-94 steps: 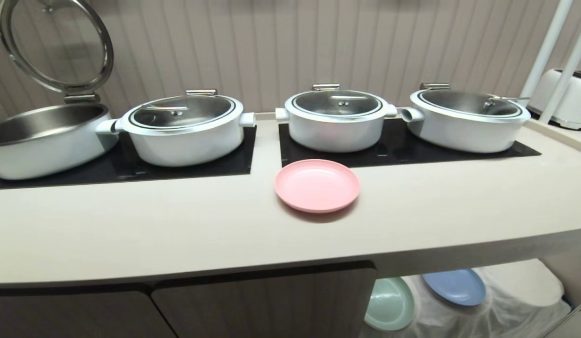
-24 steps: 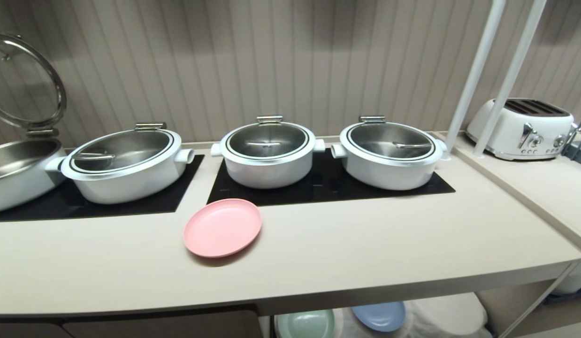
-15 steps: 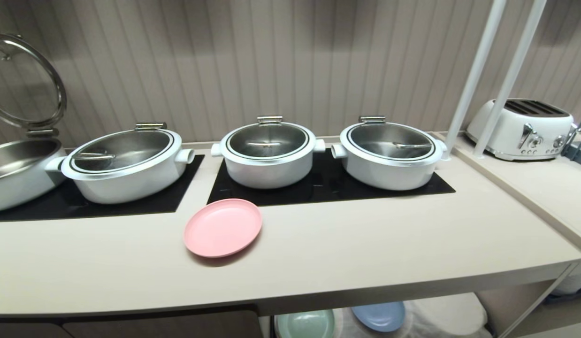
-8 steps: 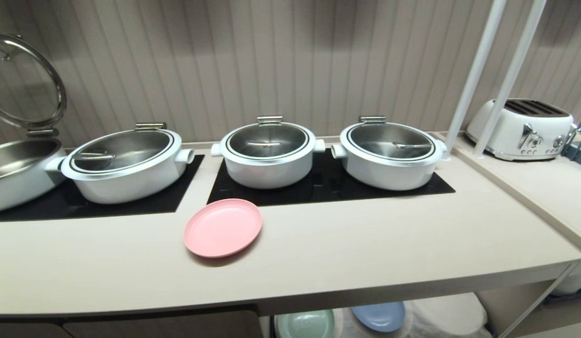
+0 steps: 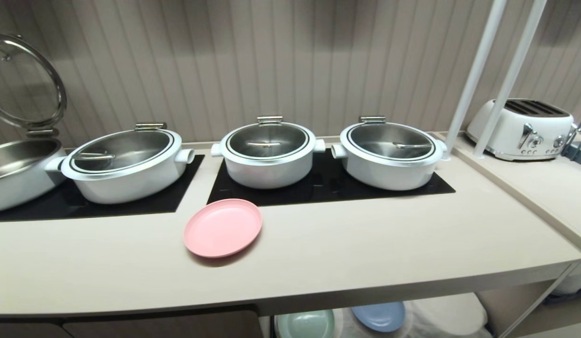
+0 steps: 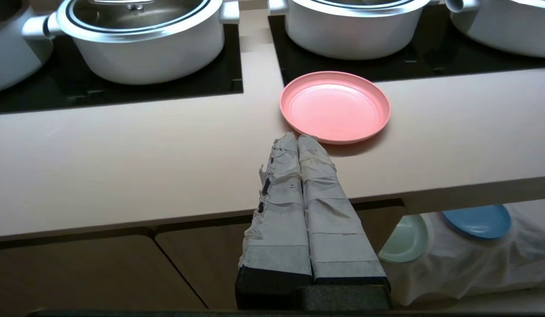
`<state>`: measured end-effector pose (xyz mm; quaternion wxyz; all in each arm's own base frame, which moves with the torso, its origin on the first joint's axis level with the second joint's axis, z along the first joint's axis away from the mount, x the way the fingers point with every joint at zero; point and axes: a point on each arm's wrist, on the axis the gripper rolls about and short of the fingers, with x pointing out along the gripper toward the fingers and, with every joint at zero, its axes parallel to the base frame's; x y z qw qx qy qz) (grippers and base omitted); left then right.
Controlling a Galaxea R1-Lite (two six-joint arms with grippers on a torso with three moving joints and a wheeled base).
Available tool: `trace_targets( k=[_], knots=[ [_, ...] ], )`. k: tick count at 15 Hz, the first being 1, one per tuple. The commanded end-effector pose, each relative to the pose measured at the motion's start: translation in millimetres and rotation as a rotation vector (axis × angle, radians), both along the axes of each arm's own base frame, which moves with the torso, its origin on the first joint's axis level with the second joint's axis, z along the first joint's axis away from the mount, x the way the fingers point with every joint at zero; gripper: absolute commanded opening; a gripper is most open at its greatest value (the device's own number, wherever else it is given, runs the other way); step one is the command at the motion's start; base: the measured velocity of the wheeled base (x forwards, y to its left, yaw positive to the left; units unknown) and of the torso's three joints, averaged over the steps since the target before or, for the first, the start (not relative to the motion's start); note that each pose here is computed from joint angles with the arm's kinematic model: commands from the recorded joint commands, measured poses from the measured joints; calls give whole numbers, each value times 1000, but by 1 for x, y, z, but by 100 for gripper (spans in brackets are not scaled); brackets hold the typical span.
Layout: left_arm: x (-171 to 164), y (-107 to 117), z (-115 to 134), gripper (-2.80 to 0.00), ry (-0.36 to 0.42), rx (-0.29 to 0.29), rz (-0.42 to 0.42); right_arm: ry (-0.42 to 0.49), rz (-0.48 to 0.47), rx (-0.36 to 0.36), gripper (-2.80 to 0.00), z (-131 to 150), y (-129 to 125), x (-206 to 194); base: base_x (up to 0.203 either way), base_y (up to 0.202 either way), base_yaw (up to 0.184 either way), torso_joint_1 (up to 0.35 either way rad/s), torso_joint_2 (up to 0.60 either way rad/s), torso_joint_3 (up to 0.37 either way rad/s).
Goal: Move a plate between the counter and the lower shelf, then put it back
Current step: Pick up the plate
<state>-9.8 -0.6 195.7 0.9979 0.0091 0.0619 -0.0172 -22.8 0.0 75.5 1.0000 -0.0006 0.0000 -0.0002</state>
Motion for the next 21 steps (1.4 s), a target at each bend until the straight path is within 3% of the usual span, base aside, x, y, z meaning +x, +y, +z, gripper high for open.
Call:
trace_targets(
  k=[1, 4, 8, 10, 15, 21],
  knots=[
    [26, 0, 19, -280, 100, -16, 5, 0, 0, 0, -280, 0, 0, 0, 0, 0, 0, 0, 0, 0],
    [53, 0, 47, -280, 233, -83, 22, 0, 0, 0, -280, 0, 0, 0, 0, 0, 0, 0, 0, 0],
    [100, 0, 70, -280, 400, -194, 68, 0, 0, 0, -280, 0, 0, 0, 0, 0, 0, 0, 0, 0],
    [119, 0, 75, -280, 523, -222, 88, 0, 0, 0, -280, 0, 0, 0, 0, 0, 0, 0, 0, 0],
    [180, 6, 67, -280, 725, -312, 125, 0, 0, 0, -280, 0, 0, 0, 0, 0, 0, 0, 0, 0],
    [250, 25, 38, -280, 922, -430, 87, 0, 0, 0, -280, 0, 0, 0, 0, 0, 0, 0, 0, 0]
  ],
)
